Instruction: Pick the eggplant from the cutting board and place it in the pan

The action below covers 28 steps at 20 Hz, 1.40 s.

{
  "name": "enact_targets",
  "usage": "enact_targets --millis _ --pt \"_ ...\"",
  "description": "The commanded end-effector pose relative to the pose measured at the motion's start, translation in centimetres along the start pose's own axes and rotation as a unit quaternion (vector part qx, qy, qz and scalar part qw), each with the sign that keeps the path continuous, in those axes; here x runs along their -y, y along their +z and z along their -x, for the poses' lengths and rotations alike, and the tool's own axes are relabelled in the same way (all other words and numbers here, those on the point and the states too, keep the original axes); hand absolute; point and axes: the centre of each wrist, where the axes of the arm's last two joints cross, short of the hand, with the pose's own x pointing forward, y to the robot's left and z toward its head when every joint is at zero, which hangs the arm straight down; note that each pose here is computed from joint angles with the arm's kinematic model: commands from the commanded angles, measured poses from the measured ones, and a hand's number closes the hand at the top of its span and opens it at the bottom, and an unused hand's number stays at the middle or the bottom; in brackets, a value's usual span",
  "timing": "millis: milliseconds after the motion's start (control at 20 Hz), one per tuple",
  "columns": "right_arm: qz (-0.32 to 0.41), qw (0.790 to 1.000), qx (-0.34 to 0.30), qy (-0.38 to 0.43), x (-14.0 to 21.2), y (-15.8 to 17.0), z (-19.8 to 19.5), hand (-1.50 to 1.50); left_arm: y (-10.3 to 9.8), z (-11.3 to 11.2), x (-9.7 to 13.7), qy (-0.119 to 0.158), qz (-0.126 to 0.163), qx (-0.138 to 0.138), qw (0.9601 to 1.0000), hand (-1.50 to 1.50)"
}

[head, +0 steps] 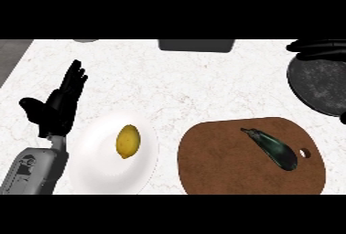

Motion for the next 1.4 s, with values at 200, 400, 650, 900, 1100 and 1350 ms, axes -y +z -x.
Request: enact_targets --millis 200,400,650,900,1100,1350 --pt "-0.123 0.984 0.093 -0.089 -1.9 -1.8 -0.1 -1.5 1.0 0.2 -1.3 -0.004 0.004 -0.003 1.0 0.0" --pt "-0.142 0.985 0.081 -0.056 -3.2 -2.5 -0.6 -1.5 1.3 1.2 -1.2 0.005 -0.007 -0.008 0.9999 0.0" --pt "-0.152 0.986 0.039 -0.059 -4.4 -0.7 1.0 -1.5 0.9 0.3 -1.0 -0.001 -0.007 -0.01 0.9999 0.0" --pt "-0.135 0.991 0.013 -0.017 -5.8 -2.9 0.2 -1.5 2.4 0.2 -1.1 -0.001 -0.012 -0.016 0.9998 0.0" --pt "-0.162 0.987 -0.008 -0.014 -5.7 -5.2 1.7 -1.5 0.2 0.0 -1.3 0.004 -0.014 -0.007 0.9999 0.0" --pt "-0.211 0.977 -0.001 -0.019 -7.4 -4.3 1.9 -1.5 1.4 1.0 -2.5 -0.007 -0.015 -0.01 0.9998 0.0"
